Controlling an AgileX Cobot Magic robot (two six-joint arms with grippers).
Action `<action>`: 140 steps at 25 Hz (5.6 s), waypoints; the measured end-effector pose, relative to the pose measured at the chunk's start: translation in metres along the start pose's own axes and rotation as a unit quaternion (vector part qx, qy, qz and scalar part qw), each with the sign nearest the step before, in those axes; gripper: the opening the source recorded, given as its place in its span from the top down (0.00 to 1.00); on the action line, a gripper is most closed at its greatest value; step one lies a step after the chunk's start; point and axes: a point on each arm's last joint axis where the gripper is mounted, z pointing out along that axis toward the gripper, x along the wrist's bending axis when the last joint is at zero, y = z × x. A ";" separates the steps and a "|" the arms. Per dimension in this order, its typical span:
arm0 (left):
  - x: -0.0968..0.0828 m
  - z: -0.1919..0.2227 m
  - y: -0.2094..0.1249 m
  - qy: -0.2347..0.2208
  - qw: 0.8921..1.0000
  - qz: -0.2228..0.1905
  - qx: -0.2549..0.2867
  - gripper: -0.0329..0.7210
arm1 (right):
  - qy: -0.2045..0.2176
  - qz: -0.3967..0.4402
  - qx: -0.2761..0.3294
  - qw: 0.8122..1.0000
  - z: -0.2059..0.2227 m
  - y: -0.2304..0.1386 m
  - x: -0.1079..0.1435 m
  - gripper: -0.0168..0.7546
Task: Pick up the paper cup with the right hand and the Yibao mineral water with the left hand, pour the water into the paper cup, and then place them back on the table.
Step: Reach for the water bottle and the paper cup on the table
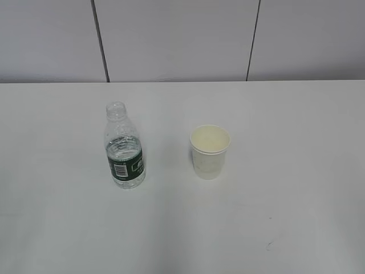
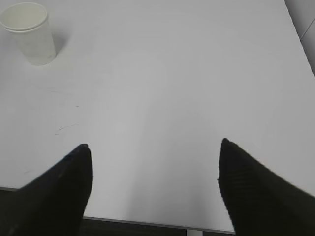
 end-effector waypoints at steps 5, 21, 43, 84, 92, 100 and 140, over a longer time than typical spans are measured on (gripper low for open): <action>0.000 0.000 0.000 0.000 1.000 0.000 0.000 0.64 | 0.000 0.000 0.000 1.000 0.000 0.000 0.000 0.21; 0.001 0.000 0.000 0.003 1.000 0.002 0.000 0.64 | 0.000 0.000 0.000 1.000 0.000 0.000 0.000 0.21; 0.004 0.000 0.000 0.021 1.000 0.014 0.002 0.52 | 0.000 0.002 -0.001 1.000 0.000 0.000 0.000 0.21; 0.012 0.140 0.052 0.016 0.985 0.068 -0.155 0.32 | 0.052 -0.075 -0.183 0.979 0.211 0.118 0.019 0.21; -0.011 0.196 0.033 -0.028 0.983 0.115 -0.139 0.32 | 0.094 -0.099 -0.181 0.974 0.250 0.104 0.032 0.21; -0.024 0.256 -0.007 -0.057 0.978 0.180 -0.089 0.32 | 0.162 -0.128 -0.177 0.962 0.287 0.079 0.051 0.22; -0.033 0.296 -0.061 -0.143 0.973 0.174 -0.041 0.32 | 0.352 -0.119 -0.138 0.918 0.395 -0.004 0.100 0.15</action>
